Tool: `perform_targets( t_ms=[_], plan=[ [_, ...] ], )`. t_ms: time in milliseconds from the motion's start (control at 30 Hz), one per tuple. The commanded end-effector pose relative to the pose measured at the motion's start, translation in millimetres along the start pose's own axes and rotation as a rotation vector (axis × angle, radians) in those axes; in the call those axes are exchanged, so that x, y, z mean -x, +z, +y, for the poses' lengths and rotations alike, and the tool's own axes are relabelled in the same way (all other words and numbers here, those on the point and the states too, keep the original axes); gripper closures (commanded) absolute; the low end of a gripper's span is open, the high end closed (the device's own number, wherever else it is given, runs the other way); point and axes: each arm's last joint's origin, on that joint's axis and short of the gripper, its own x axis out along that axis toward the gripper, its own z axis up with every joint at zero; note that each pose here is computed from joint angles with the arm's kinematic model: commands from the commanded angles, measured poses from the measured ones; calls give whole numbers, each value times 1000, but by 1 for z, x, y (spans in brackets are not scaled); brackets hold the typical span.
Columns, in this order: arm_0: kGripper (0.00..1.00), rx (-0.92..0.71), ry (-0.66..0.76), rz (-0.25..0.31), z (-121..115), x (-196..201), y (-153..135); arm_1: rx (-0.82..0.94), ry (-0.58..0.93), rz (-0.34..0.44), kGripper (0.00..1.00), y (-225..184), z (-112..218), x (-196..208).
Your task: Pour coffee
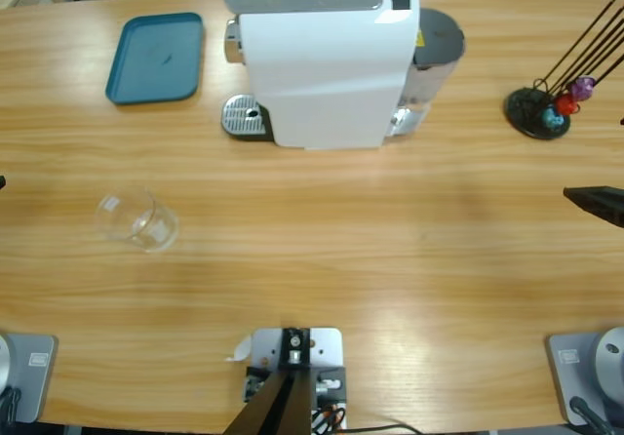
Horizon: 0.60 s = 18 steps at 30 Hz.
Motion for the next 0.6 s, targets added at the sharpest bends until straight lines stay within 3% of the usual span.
perform_targets(
  t_ms=[33, 200, 300, 333, 400, 600],
  plan=[
    [0, 16, -6, 39, 1, -8, -11, 2, -1, 12, 0, -8, 0, -2],
    [0, 19, -5, 48, 2, -12, -10, 1, -2, 6, 0, -9, -1, -1],
    [0, 157, 14, 47, 3, -11, -16, 1, -1, 6, 0, -9, 0, -1],
    [0, 175, 18, 19, 3, -7, -11, 1, -1, 6, 0, -9, -1, -1],
    [0, 174, 29, -49, 3, -2, 14, 1, -1, 7, 0, -9, 0, -1],
    [0, 200, -18, 31, 15, -46, 87, 1, -1, 10, 0, -8, 0, -1]
  ],
)
